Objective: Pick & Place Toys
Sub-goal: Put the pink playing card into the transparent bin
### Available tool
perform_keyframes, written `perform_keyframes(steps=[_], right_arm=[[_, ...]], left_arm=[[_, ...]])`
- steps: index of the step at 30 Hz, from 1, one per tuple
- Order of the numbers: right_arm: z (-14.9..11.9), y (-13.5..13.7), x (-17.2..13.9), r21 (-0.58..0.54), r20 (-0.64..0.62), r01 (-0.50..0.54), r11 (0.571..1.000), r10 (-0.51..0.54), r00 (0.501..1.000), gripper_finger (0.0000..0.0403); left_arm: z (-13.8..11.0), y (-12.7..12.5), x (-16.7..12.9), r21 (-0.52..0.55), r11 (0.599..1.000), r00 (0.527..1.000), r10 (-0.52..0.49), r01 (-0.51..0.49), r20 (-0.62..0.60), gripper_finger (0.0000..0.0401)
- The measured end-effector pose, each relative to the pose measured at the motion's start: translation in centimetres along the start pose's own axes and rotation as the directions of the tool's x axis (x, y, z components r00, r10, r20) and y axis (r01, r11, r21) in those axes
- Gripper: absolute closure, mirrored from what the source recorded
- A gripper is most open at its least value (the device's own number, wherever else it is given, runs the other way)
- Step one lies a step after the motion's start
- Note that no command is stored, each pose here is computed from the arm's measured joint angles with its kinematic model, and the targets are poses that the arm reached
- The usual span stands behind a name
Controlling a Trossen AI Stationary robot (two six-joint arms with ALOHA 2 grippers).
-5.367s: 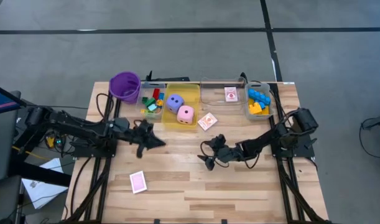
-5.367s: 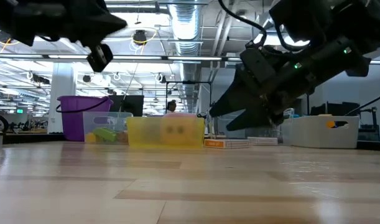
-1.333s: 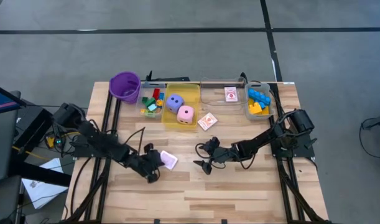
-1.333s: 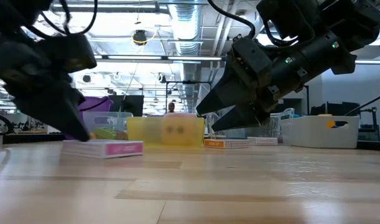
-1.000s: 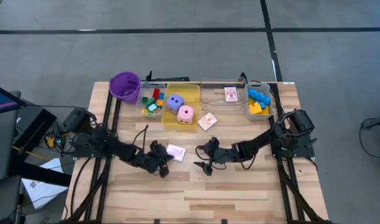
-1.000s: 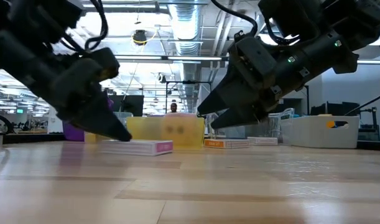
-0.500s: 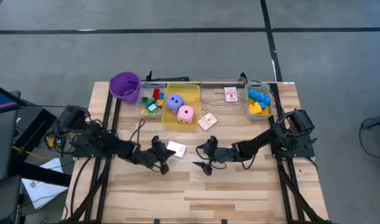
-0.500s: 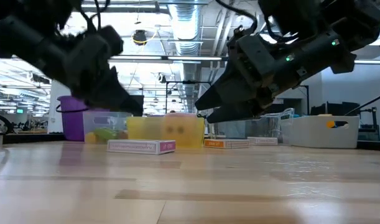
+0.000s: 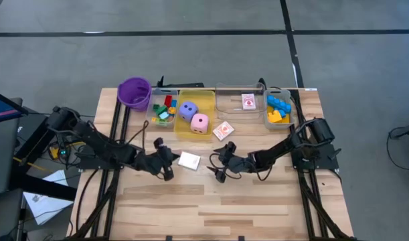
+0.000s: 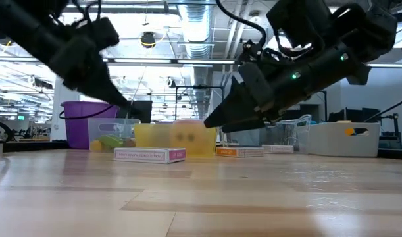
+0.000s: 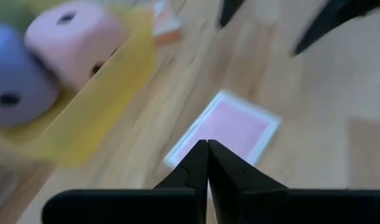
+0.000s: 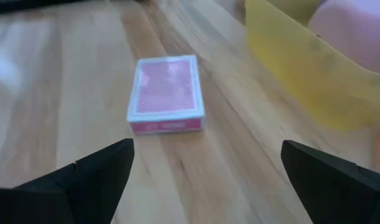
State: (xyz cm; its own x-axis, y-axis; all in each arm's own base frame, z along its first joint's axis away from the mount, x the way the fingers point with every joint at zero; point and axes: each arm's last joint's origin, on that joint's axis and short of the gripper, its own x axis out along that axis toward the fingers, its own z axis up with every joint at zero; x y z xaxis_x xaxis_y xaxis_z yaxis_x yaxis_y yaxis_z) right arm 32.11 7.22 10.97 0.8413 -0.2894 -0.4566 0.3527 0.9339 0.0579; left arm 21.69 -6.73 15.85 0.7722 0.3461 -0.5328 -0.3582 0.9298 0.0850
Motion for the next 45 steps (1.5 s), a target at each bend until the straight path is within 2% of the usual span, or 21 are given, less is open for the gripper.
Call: perform_keyframes(steps=[6, 12, 19, 28, 35, 45], right_arm=[[-1.2, 0.4, 1.4, -0.030, -0.004, 0.004, 1.000, -0.004, 1.000, 0.0004], [-0.9, 1.2, 2.9, -0.103, 0.001, 0.003, 0.995, -0.003, 1.000, 0.0004], [0.1, 2.1, 4.0, -0.140, 0.030, -0.004, 0.990, 0.008, 1.000, 0.0005], [-1.5, 1.1, 5.7, -0.097, -0.047, -0.034, 0.995, 0.030, 0.998, 0.0005], [-1.6, 1.1, 7.0, -0.065, -0.054, -0.061, 0.996, 0.057, 0.997, 0.0005], [-1.3, 1.1, 7.2, -0.062, -0.059, -0.069, 0.996, 0.066, 0.996, 0.0005]], left_arm=[[-1.5, 1.5, 1.1, -0.052, 0.993, 0.989, 0.095, -0.101, -0.112, 0.0401], [-3.5, 2.0, 2.4, -0.135, 0.988, 0.976, 0.047, -0.078, -0.213, 0.0401], [-4.9, 1.2, 3.9, -0.194, 0.981, 0.977, -0.021, -0.021, -0.214, 0.0401], [-4.8, 0.0, 4.3, -0.240, 0.966, 0.975, -0.140, 0.096, -0.174, 0.0401], [-4.7, 0.0, 4.2, -0.245, 0.963, 0.973, -0.156, 0.111, -0.173, 0.0401], [-4.5, -0.1, 4.2, -0.260, 0.955, 0.970, -0.187, 0.142, -0.157, 0.0401]])
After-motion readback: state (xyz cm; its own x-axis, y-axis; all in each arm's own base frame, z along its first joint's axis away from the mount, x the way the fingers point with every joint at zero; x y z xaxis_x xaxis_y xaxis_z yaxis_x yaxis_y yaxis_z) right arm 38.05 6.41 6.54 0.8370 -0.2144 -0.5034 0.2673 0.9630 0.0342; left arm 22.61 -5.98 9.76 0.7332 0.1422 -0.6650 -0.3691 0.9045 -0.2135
